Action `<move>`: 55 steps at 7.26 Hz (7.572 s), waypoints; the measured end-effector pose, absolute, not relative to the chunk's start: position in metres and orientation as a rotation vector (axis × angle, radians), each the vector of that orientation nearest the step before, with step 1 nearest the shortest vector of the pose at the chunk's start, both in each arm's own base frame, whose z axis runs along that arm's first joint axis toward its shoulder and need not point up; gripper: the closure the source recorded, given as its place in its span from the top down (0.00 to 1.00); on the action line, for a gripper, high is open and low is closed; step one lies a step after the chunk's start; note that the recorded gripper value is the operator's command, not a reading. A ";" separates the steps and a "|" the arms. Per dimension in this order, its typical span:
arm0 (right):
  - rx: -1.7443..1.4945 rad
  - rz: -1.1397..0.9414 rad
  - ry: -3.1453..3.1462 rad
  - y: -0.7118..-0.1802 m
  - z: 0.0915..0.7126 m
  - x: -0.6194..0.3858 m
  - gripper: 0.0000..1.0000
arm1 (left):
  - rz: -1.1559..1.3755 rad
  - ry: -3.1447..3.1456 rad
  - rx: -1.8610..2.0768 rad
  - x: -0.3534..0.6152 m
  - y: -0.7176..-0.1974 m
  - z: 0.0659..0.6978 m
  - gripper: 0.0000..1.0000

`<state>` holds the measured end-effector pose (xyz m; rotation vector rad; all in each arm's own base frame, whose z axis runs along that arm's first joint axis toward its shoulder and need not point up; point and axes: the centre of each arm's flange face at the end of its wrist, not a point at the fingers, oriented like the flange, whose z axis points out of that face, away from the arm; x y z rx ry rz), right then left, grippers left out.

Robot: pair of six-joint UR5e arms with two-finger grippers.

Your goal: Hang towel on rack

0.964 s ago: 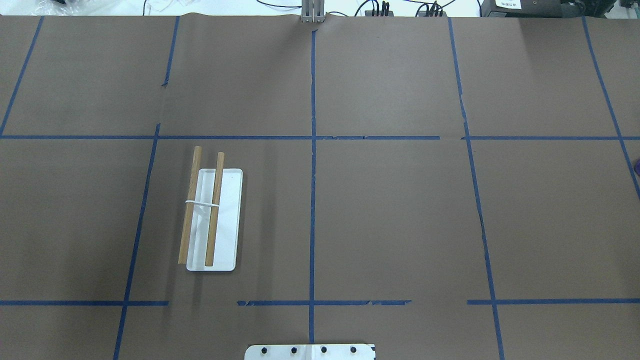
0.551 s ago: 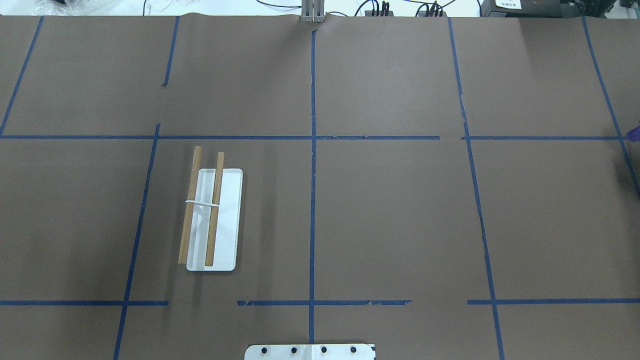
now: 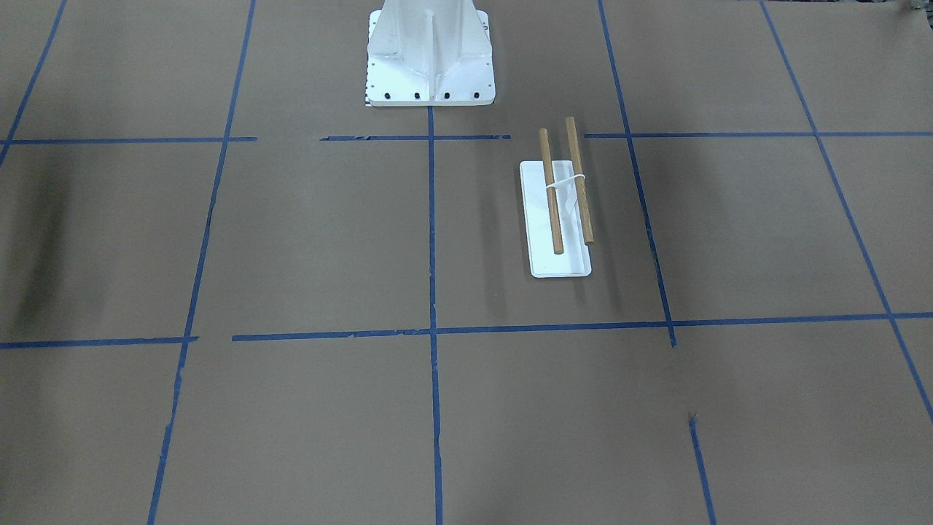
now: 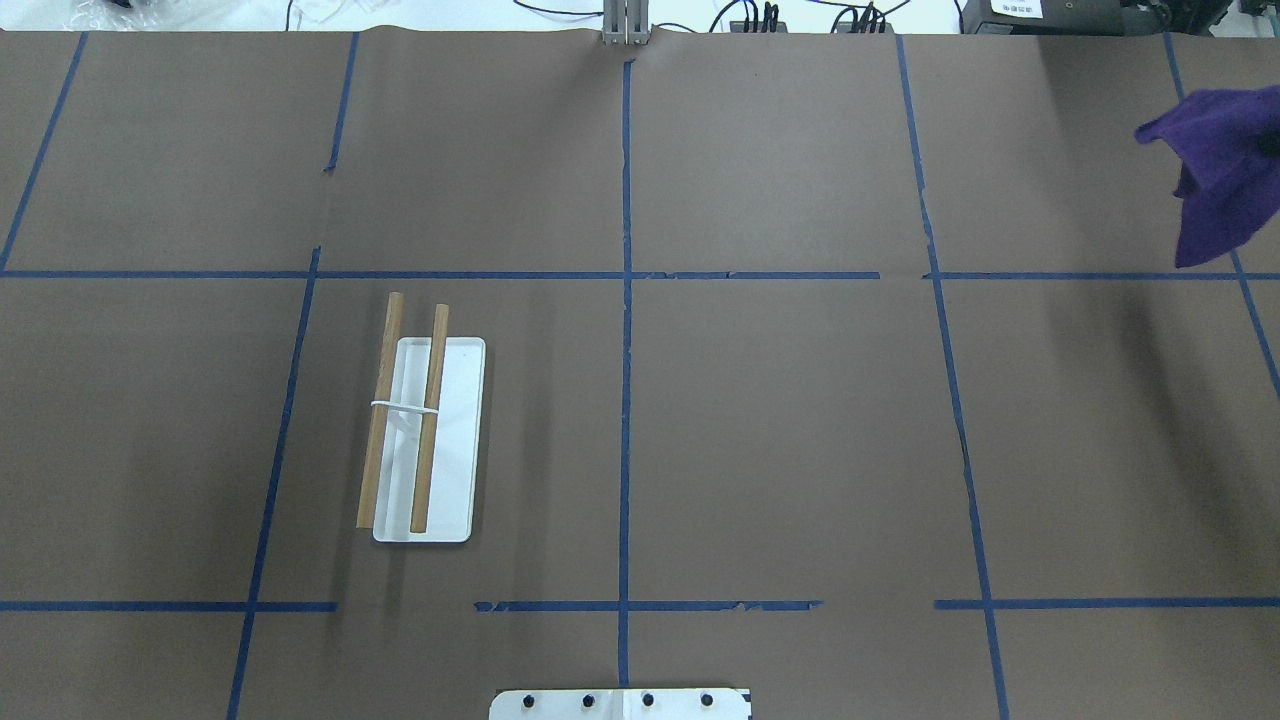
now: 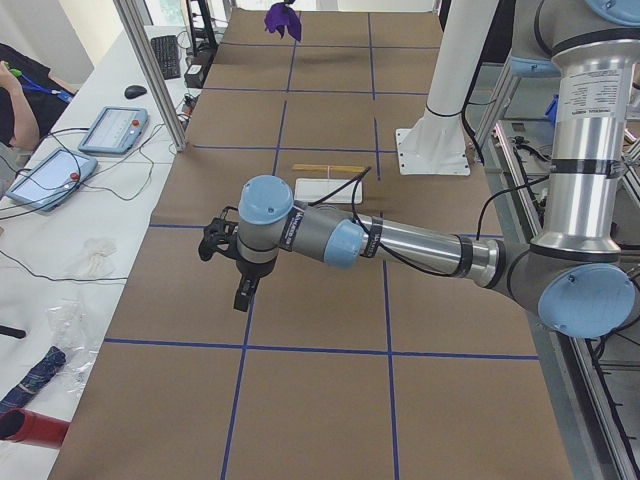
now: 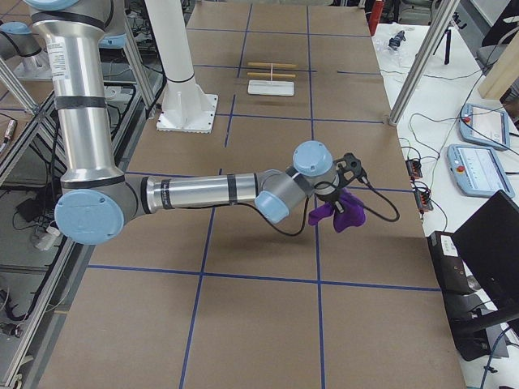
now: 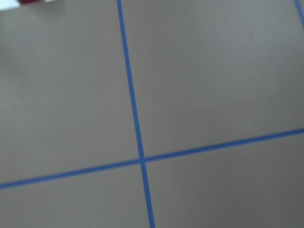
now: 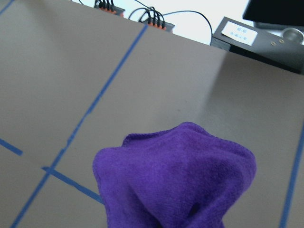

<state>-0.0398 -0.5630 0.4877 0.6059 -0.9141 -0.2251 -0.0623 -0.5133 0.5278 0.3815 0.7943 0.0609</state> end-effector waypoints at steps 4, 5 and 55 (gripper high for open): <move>0.675 -0.060 -1.075 -0.582 0.297 -0.211 0.00 | -0.115 1.022 0.403 0.060 -0.570 0.420 1.00; 0.703 -0.024 -1.136 -0.563 0.262 -0.253 0.00 | -0.155 1.100 0.381 0.096 -0.580 0.385 1.00; 0.076 -0.175 -0.803 -0.467 0.453 -0.090 1.00 | -0.645 0.663 0.592 0.407 -0.290 0.194 0.00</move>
